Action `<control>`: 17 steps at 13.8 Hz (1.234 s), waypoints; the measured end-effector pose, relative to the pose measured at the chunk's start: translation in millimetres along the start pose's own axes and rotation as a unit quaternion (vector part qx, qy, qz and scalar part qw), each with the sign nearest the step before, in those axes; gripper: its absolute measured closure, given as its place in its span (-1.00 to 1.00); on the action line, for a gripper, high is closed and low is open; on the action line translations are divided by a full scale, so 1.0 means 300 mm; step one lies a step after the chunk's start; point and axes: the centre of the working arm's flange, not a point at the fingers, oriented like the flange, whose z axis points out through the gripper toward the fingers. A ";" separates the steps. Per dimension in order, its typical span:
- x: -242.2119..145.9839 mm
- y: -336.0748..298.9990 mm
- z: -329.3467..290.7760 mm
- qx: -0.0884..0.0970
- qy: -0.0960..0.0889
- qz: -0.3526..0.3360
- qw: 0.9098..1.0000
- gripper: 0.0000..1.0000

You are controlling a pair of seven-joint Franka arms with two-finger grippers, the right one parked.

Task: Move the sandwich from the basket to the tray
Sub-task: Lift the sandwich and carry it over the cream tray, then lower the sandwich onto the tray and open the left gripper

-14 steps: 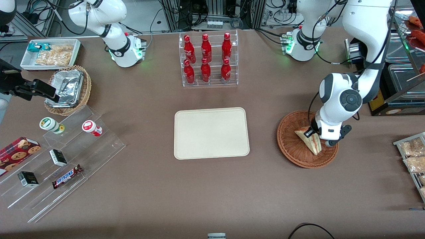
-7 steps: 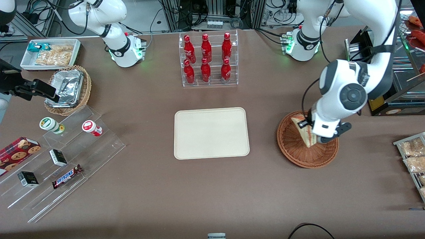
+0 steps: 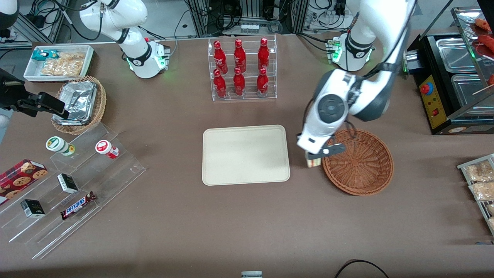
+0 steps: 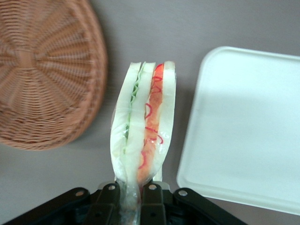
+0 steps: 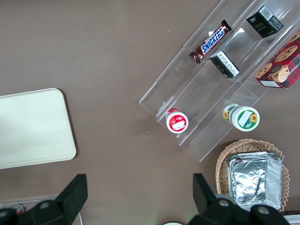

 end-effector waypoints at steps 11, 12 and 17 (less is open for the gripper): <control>-0.142 0.594 0.159 -0.031 -0.003 -0.008 0.999 0.71; -0.156 0.623 0.178 -0.031 -0.003 -0.016 0.999 0.71; -0.162 0.693 0.217 -0.036 0.001 -0.033 0.999 0.71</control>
